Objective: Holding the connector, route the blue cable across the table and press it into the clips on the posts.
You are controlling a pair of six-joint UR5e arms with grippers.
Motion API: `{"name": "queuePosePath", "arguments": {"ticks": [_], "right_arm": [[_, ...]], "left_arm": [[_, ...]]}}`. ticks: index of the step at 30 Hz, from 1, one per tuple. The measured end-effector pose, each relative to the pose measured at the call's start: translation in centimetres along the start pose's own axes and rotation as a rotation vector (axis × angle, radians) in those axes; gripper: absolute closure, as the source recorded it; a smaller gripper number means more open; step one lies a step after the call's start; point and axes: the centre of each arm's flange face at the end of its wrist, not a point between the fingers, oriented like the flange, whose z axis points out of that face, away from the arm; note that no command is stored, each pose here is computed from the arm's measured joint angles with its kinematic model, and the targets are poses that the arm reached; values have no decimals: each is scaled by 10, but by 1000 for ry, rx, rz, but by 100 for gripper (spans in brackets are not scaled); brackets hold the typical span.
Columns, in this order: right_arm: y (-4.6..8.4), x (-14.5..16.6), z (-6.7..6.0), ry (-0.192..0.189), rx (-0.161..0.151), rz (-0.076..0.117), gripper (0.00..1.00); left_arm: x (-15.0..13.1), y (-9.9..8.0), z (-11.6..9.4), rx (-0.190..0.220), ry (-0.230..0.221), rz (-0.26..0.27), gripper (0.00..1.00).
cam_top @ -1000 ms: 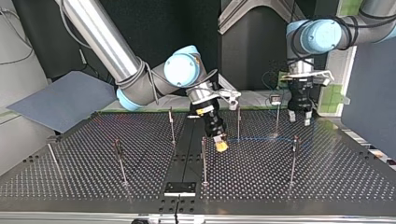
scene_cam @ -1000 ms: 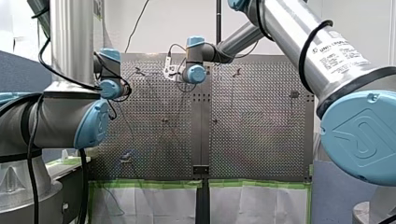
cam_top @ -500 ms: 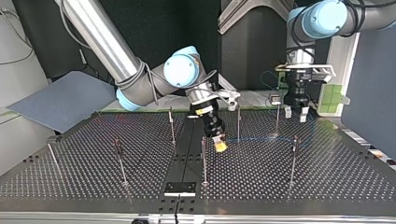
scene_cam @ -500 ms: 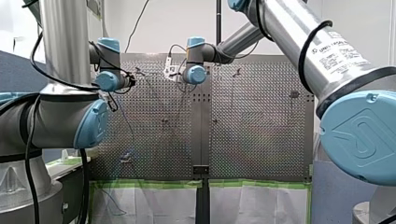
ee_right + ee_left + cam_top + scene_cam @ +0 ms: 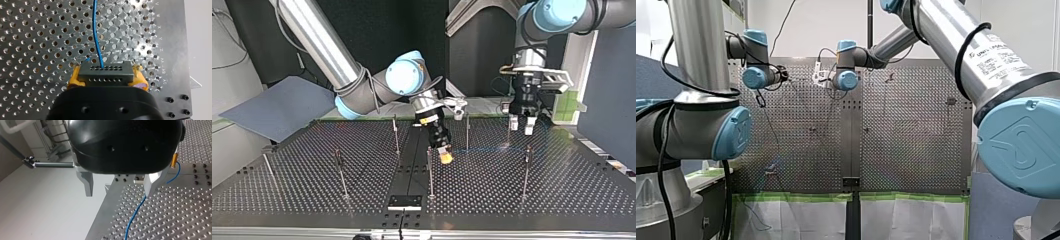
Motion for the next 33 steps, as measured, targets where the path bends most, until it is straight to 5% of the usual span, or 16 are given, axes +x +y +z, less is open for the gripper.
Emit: {"name": "queuePosePath", "arguments": {"ticks": [8,21,33], "right_arm": [[0,0,0,-1,2,-21,100],[0,-1,0,0,1,-41,100],[-7,-4,-1,-7,11,-53,100]], "left_arm": [[3,-6,16,-3,-12,27,0],[16,-4,29,-80,0,105,0],[18,-21,25,-43,9,168,0]]}}
